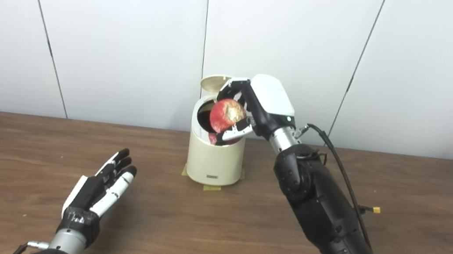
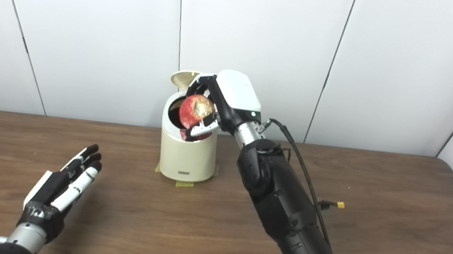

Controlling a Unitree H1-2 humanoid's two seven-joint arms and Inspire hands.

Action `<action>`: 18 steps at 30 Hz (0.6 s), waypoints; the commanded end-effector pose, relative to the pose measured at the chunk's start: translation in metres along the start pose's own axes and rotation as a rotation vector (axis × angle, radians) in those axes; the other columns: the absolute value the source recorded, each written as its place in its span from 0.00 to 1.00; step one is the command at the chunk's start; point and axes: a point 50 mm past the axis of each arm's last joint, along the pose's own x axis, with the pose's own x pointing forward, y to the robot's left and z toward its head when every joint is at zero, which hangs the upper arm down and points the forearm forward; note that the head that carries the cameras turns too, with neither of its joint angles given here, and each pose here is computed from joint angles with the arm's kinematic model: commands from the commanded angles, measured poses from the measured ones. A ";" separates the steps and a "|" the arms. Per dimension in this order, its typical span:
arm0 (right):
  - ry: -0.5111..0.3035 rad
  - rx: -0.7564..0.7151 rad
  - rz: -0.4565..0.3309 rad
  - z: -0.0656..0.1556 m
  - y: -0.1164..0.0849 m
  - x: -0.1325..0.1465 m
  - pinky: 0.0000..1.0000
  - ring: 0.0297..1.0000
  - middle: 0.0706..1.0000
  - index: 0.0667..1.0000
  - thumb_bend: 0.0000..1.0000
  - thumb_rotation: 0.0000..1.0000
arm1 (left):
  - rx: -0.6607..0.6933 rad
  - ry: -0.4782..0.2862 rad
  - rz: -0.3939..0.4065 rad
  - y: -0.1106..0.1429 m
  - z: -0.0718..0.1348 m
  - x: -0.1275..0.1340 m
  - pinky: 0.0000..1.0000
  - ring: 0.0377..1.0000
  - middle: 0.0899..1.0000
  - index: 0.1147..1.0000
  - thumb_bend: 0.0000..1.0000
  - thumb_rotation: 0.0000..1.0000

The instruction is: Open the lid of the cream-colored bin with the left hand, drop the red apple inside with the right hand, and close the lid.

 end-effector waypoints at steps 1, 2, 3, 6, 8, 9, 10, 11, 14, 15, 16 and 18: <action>-0.063 -0.014 -0.089 0.013 -0.028 0.023 0.32 0.37 0.47 0.47 0.50 0.00 | 0.006 -0.095 -0.001 -0.002 0.020 0.004 1.00 0.96 0.96 0.97 0.43 0.52; -0.060 -0.012 -0.090 0.012 -0.028 0.023 0.32 0.37 0.47 0.47 0.50 0.00 | 0.003 -0.095 0.000 -0.003 0.020 0.004 1.00 0.96 0.96 0.97 0.42 0.51; -0.058 -0.010 -0.091 0.011 -0.029 0.024 0.32 0.37 0.47 0.47 0.50 0.00 | 0.003 -0.095 0.000 -0.003 0.019 0.003 1.00 0.96 0.96 0.97 0.42 0.50; -0.053 -0.003 -0.096 0.010 -0.029 0.024 0.33 0.37 0.47 0.47 0.50 0.00 | 0.006 -0.092 0.001 -0.002 0.019 0.003 0.99 0.96 0.97 0.97 0.42 0.51; -0.052 0.001 -0.100 0.009 -0.029 0.024 0.34 0.37 0.46 0.47 0.50 0.00 | 0.007 -0.089 0.002 -0.003 0.018 0.003 1.00 0.97 0.97 0.97 0.42 0.50; -0.052 0.002 -0.100 0.009 -0.029 0.024 0.34 0.37 0.46 0.47 0.50 0.00 | 0.007 -0.088 0.002 -0.003 0.018 0.003 1.00 0.96 0.97 0.96 0.43 0.51; -0.052 0.003 -0.100 0.009 -0.029 0.024 0.34 0.38 0.46 0.47 0.50 0.00 | 0.008 -0.088 0.002 -0.003 0.018 0.003 0.99 0.96 0.96 0.96 0.43 0.51; -0.051 0.004 -0.101 0.009 -0.029 0.024 0.34 0.38 0.46 0.47 0.50 0.00 | 0.012 -0.087 0.002 -0.003 0.017 0.003 0.98 0.96 0.96 0.96 0.44 0.51; -0.051 0.012 -0.103 0.010 -0.029 0.023 0.36 0.37 0.46 0.48 0.50 0.00 | 0.016 -0.089 0.000 -0.003 0.017 0.003 0.98 0.96 0.96 0.97 0.44 0.53; -0.050 0.015 -0.103 0.010 -0.029 0.024 0.36 0.37 0.46 0.49 0.50 0.00 | 0.016 -0.089 0.000 -0.003 0.017 0.003 0.98 0.96 0.96 0.97 0.44 0.53; -0.047 0.013 -0.100 0.011 -0.028 0.024 0.36 0.37 0.46 0.51 0.50 0.00 | 0.019 -0.087 0.001 -0.003 0.018 0.003 0.98 0.96 0.96 0.97 0.44 0.52; -0.027 0.003 -0.082 0.013 -0.027 0.025 0.37 0.38 0.46 0.53 0.50 0.00 | 0.028 -0.086 0.000 -0.003 0.018 0.003 0.98 0.96 0.97 0.97 0.45 0.53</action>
